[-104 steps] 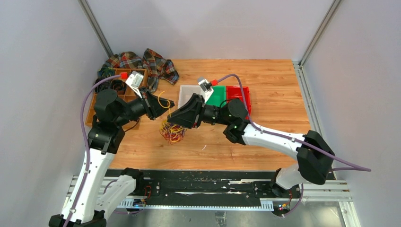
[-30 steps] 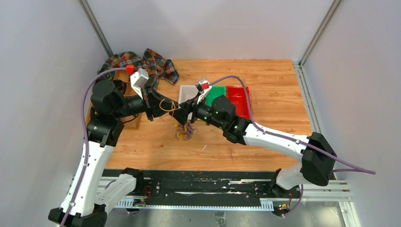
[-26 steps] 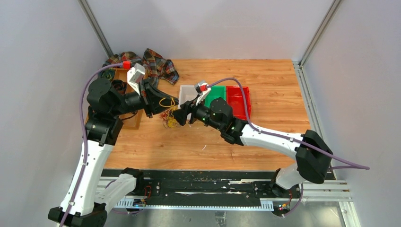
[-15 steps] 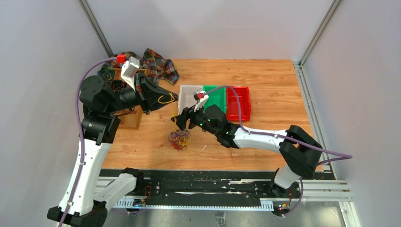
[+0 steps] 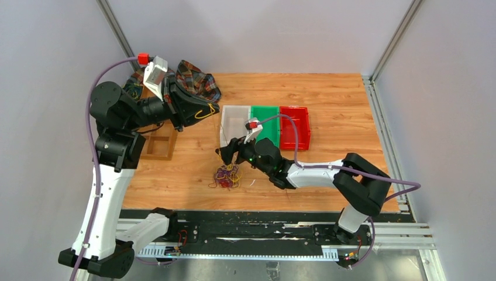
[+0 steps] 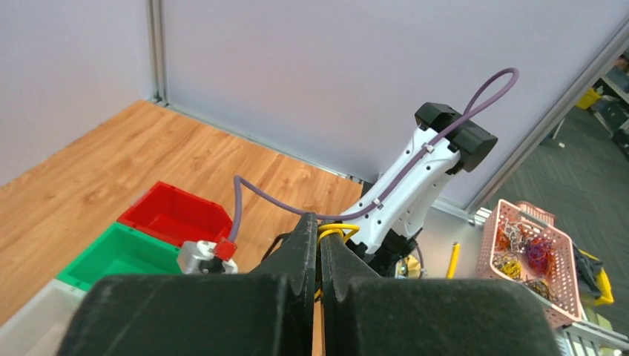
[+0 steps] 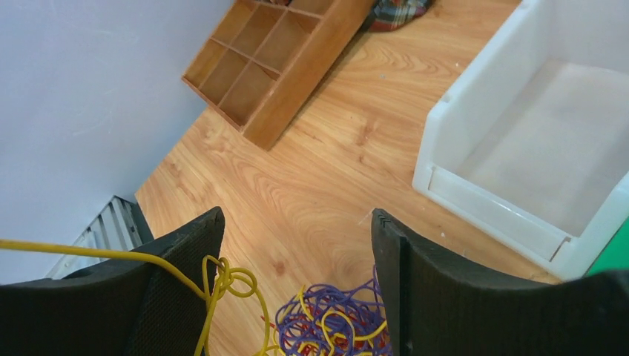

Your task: Untangle the cables

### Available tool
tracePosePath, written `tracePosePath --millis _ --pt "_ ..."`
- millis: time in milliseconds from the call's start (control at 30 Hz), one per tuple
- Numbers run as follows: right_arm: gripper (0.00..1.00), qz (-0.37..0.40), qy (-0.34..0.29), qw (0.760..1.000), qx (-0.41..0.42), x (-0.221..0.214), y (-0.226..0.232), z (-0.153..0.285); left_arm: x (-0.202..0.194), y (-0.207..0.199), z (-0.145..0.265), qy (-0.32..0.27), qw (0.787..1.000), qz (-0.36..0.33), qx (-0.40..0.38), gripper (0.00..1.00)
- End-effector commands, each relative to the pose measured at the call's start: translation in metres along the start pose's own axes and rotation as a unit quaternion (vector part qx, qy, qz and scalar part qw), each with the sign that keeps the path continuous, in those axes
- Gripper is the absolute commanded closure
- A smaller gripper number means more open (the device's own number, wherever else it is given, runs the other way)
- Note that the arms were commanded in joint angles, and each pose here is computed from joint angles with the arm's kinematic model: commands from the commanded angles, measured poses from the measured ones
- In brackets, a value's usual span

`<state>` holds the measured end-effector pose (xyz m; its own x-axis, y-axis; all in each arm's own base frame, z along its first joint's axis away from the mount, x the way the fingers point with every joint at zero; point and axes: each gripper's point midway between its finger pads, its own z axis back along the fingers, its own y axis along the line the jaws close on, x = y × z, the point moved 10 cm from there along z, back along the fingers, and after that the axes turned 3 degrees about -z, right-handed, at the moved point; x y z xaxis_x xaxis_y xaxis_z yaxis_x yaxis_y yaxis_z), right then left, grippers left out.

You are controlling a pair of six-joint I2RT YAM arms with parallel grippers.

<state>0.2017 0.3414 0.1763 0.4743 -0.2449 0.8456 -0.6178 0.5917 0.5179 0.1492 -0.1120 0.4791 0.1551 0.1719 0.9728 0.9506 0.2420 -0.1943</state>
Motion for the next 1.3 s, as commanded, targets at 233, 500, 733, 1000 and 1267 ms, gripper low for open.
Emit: tracePosePath --millis 233,500,733,1000,1267 --pt "0.29 0.023 0.070 0.993 -0.096 -0.050 -0.045 0.030 0.097 -0.029 0.008 -0.143 0.957 -0.235 0.094 1.00" --pt "0.25 0.031 -0.008 0.999 -0.011 -0.007 -0.014 0.048 0.072 0.014 0.008 -0.098 0.948 -0.224 0.202 1.00" --pt "0.29 0.018 -0.070 0.993 0.093 0.052 0.029 0.071 0.011 0.027 0.014 -0.042 0.963 -0.177 0.200 1.00" --pt "0.27 0.029 -0.074 0.990 0.115 0.074 0.048 0.061 0.005 0.022 0.012 -0.032 0.975 -0.136 0.174 1.00" --pt "0.26 0.060 -0.115 0.962 0.240 0.128 0.098 0.069 -0.019 0.024 0.022 -0.014 0.969 -0.099 0.225 1.00"
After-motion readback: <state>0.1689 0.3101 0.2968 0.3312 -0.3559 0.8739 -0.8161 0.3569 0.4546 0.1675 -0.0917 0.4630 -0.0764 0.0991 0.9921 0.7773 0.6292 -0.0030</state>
